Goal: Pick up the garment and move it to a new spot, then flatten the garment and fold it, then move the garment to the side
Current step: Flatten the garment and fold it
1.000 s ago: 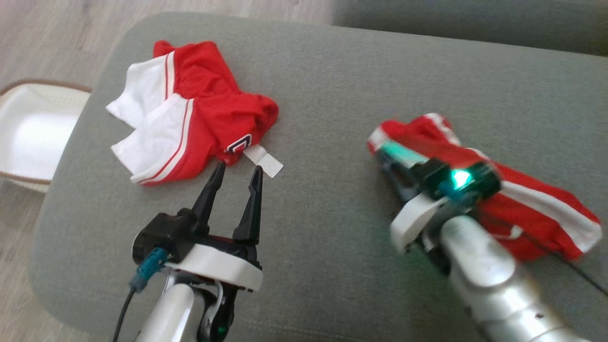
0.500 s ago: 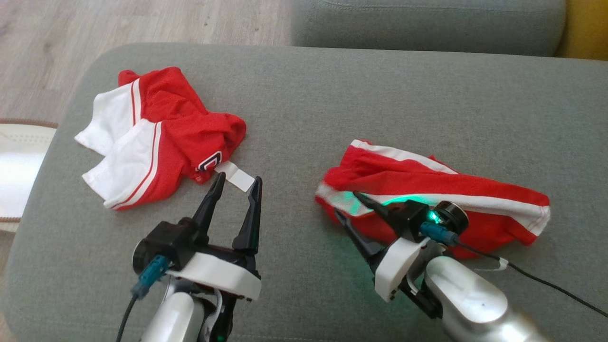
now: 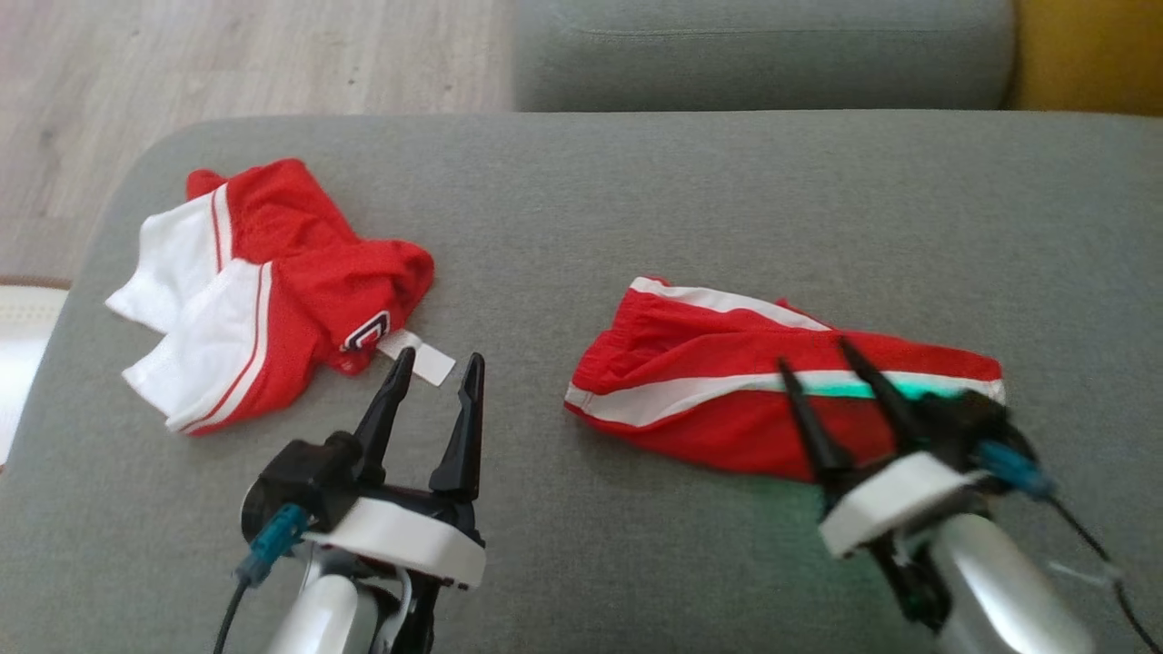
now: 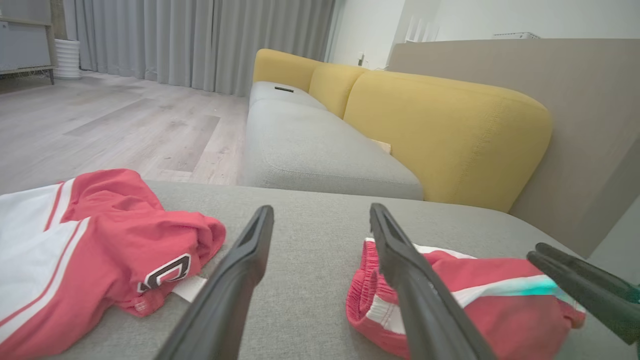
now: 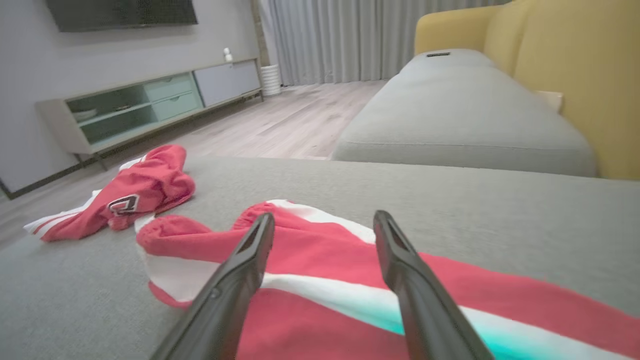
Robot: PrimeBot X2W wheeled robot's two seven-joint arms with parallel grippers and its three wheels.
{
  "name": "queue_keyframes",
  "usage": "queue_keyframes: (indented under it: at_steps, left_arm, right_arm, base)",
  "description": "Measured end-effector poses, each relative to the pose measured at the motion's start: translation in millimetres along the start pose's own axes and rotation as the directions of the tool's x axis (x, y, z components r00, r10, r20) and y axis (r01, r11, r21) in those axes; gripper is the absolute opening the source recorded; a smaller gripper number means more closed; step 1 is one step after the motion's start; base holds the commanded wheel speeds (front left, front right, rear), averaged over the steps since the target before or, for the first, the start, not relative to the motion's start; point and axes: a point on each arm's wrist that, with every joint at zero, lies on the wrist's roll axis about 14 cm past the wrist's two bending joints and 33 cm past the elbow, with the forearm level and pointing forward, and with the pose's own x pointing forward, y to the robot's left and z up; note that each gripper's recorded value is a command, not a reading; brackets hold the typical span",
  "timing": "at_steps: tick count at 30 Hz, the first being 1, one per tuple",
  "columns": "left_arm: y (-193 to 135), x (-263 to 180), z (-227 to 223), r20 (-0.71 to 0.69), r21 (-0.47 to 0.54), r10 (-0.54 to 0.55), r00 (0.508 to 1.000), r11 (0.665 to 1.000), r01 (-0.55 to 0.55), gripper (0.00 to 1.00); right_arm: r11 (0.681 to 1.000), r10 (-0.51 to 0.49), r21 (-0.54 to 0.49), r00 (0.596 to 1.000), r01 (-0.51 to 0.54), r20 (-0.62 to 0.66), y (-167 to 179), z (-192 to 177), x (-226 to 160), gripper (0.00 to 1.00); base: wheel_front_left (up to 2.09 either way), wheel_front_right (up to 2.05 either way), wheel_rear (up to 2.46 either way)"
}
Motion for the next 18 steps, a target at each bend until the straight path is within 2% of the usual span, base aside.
queue_keyframes:
  at_steps: [3, 5, 6, 9, 15, 18]
  left_arm:
    - [-6.2, 2.3, -3.0, -0.008, -0.005, -0.026, 1.000, 1.000, 0.025, 1.00]
    - [-8.7, 3.2, -8.4, -0.025, -0.007, -0.036, 0.999, 0.999, 0.036, 1.00]
    - [-8.7, 3.2, -8.4, -0.025, -0.007, -0.036, 0.999, 0.999, 0.036, 1.00]
    - [-12.6, 3.7, -22.4, -0.067, -0.015, -0.058, 0.996, 0.998, 0.057, 1.00]
    - [-26.7, 1.2, -66.7, -0.205, -0.027, -0.133, 0.970, 0.991, 0.130, 1.00]
    - [-32.2, 6.1, -81.2, -0.251, -0.027, -0.169, 0.953, 0.985, 0.168, 1.00]
  right_arm:
    - [0.990, -0.135, 0.044, 0.989, 0.132, 0.060, -29.9, 9.5, -18.6, 1.00]
    - [0.973, -0.229, 0.058, 0.969, 0.224, 0.089, -48.9, 13.3, -33.2, 1.00]
    - [0.973, -0.229, 0.058, 0.969, 0.224, 0.089, -48.9, 13.3, -33.2, 1.00]
    - [0.944, -0.328, 0.063, 0.940, 0.323, 0.094, -67.6, 9.5, -54.0, 1.00]
    - [0.905, -0.425, 0.063, 0.899, 0.420, 0.109, -91.5, 12.2, -70.9, 1.00]
    - [0.900, -0.435, 0.065, 0.895, 0.430, 0.097, -94.3, 8.1, -72.8, 1.00]
  base:
    - [0.00, 0.00, 0.00]
    - [0.00, 0.00, 0.00]
    - [0.00, 0.00, 0.00]
    - [0.00, 0.00, 0.00]
    - [0.00, 0.00, 0.00]
    - [0.00, 0.00, 0.00]
